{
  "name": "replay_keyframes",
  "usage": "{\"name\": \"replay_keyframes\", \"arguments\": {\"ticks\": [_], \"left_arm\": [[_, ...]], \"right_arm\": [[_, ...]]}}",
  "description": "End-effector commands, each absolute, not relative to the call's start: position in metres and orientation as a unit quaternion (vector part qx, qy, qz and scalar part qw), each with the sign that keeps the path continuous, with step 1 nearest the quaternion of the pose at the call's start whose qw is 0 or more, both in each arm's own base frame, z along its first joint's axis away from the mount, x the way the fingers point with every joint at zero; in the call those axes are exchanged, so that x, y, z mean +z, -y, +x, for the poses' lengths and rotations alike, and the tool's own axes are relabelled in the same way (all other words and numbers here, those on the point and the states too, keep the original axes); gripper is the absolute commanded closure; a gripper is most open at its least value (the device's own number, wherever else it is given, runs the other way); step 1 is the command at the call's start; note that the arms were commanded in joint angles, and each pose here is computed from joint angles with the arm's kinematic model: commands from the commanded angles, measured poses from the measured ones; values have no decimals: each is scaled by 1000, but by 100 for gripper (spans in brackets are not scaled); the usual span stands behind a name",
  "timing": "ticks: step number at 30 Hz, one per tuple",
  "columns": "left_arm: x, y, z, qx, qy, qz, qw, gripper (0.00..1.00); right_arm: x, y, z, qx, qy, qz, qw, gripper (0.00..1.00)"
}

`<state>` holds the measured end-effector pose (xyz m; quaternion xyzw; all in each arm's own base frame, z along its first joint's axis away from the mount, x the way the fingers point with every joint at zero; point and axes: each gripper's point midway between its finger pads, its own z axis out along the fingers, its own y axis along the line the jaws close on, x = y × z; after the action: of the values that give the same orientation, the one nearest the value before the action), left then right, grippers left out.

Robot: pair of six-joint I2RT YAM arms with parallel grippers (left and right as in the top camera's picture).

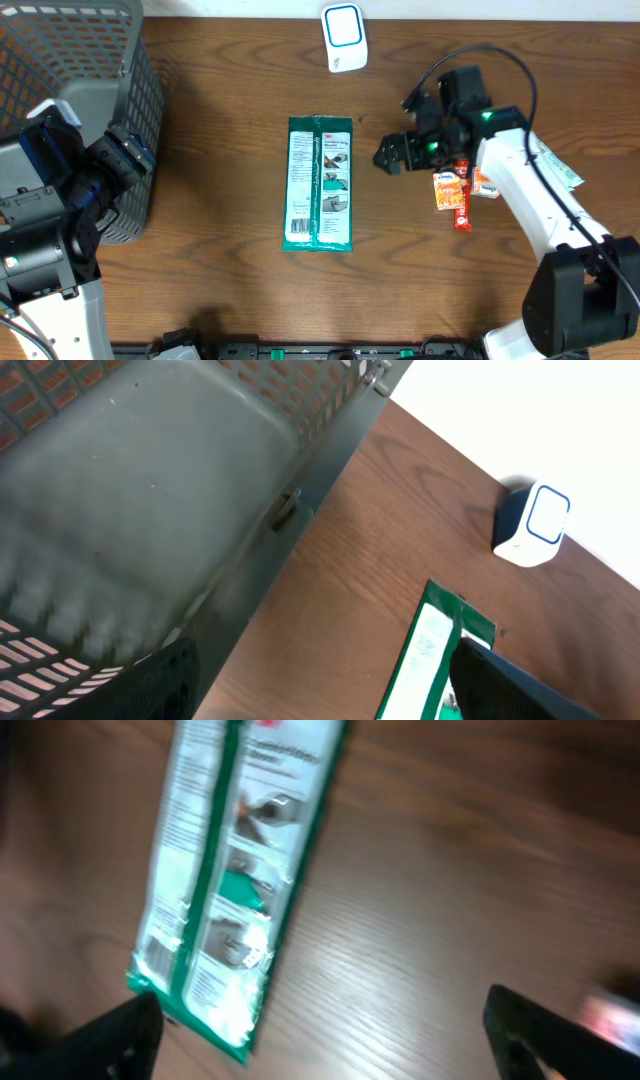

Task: Scan the item barcode
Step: 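Grasp the right edge of the green glove package with right gripper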

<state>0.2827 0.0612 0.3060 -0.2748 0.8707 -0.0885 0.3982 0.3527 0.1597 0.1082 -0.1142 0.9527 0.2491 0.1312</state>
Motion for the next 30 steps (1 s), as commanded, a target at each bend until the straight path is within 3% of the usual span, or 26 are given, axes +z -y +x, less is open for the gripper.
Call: {"name": "replay_keyframes", "arguments": {"ticks": [1,10,16,30], "left_arm": [[312,-64,282,-80,-870,-268,406,20],[308,-48,279,-119,-877,-256,388,20],[300,5,282,-220,-891,-193,346,20],[221,79,303,-159,-962,-78,209,20]], "right_arm": [[91,-184,329,319,-935,-118,101,8],[46,-199,327,345,-922,-84,152,28],[43,-202,329,348,-919,-86,167,27],[44,-202,330,347,-918,-86,170,22]]}}
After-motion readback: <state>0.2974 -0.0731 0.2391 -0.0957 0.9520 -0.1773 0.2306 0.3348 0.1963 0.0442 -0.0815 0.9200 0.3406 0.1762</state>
